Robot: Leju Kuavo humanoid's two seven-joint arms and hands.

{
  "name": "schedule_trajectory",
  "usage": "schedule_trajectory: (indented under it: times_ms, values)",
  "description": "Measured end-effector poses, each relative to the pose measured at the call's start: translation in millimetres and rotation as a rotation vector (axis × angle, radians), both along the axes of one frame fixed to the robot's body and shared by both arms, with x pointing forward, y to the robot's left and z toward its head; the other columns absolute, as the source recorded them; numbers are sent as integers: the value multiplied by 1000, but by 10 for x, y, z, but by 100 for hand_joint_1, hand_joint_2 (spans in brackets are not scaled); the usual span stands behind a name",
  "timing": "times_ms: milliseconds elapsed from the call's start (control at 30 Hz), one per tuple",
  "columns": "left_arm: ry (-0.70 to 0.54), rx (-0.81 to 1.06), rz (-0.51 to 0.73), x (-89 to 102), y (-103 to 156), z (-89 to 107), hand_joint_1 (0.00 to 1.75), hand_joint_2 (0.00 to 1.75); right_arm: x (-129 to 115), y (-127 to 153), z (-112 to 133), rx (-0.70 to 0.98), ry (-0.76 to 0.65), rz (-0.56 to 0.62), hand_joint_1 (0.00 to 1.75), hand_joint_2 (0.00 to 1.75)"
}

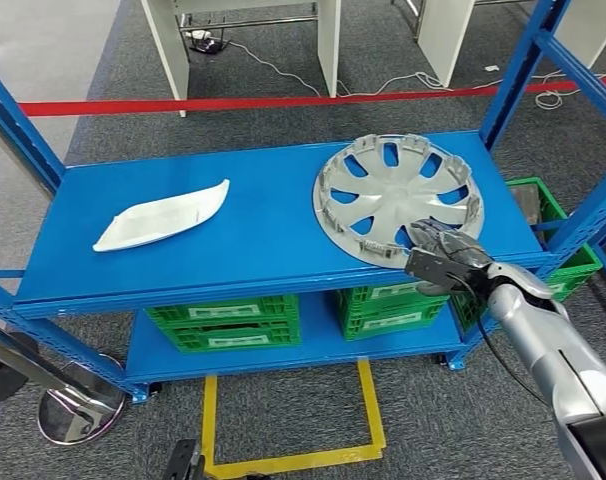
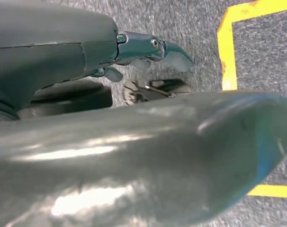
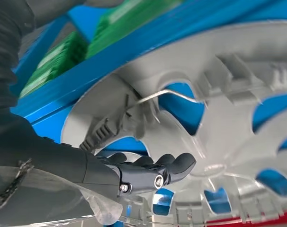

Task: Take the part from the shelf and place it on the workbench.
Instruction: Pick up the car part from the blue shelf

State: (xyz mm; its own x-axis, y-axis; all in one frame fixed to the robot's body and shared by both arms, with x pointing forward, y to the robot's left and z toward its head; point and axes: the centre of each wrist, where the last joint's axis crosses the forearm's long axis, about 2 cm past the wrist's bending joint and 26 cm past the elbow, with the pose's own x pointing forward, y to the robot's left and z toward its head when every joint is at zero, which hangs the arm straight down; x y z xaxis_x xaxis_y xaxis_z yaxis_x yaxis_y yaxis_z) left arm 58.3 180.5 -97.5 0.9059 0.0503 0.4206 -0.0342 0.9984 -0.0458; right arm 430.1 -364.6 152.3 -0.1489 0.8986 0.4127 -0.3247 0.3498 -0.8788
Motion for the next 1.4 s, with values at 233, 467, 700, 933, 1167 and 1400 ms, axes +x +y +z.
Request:
schedule_trajectory:
  times_ms: [233,467,700,933,1167,1400]
  values:
    - [-9,-1,8,-17,16,-6,0,0,6,-57,-20,-104,-4,-51,0,175]
    - [19,6,3,-44,29,-12,0,0,-42,-93,-107,-159,3,-88,51,175]
    - [29,9,-2,-47,37,-14,0,0,-5,-92,-55,-178,-1,-82,175,175]
    - [30,12,-10,-60,56,-20,0,0,22,-94,-20,-197,12,-72,175,175]
    - [30,13,-12,-67,62,-22,0,0,36,-101,-1,-211,23,-67,175,175]
    - [30,10,-22,-69,49,-20,0,0,17,-115,-39,-235,50,-56,175,175]
